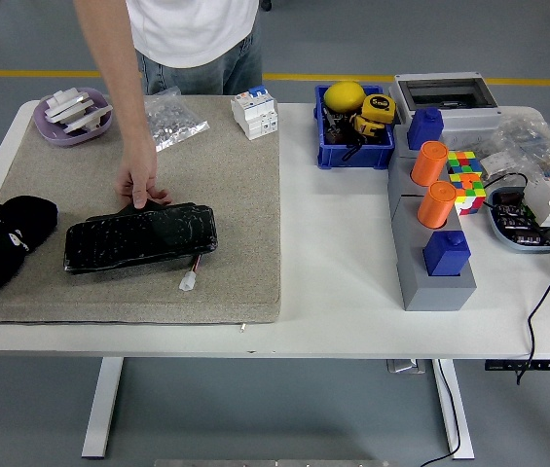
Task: Pick the rag up,wipe the panel,place it on the desk
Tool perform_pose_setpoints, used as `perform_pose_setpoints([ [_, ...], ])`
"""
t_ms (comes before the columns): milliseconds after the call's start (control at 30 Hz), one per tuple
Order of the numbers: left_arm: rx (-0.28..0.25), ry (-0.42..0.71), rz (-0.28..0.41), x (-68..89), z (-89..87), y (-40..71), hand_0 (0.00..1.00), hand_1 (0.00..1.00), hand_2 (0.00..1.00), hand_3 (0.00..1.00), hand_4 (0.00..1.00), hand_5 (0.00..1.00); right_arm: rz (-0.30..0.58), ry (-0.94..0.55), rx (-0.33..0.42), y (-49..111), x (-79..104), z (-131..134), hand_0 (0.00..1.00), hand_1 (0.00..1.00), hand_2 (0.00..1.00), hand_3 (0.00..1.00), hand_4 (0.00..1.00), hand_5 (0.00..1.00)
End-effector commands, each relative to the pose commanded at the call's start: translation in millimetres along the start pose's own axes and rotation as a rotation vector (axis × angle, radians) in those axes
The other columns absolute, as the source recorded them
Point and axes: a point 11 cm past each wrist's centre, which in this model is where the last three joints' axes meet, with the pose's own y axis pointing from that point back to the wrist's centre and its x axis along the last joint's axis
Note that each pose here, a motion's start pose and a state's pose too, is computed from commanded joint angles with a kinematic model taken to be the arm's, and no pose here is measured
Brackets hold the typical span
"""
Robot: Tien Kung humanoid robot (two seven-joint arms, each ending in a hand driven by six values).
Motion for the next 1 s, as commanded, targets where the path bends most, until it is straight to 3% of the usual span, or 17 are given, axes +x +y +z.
perform_pose_setpoints([
  [200, -0.020, 0.002, 0.038, 12.3, 8.3, 6.2, 0.322, 0.243, 0.531, 0.454, 0.179, 0.002, 0.000, 0.000, -0.002, 0.0, 0.4, 0.7, 0.715, 0.367, 0.629, 0.622, 0.998, 0.569],
  [433, -0.044, 0.006, 0.071, 23.3, 29.3, 31.1, 0.297, 0.241, 0.531, 0.462, 0.186, 0.002, 0.007, -0.007, -0.006, 0.1, 3.8, 2.0, 0.715, 0.367, 0.629, 0.623, 0.998, 0.570],
  [700, -0.052, 0.030, 0.069, 8.7, 41.7, 59.8, 0.274, 0.239, 0.530, 0.464, 0.186, 0.002, 0.010, -0.011, -0.016, 0.1, 5.9, 7.1, 0.716, 0.367, 0.629, 0.623, 0.998, 0.571],
  [1000, -0.066, 0.051, 0.061, -9.4, 49.4, 76.5, 0.251, 0.217, 0.520, 0.453, 0.143, 0.002, 0.018, -0.013, -0.018, 0.5, 9.7, 8.4, 0.716, 0.368, 0.628, 0.623, 0.998, 0.571],
])
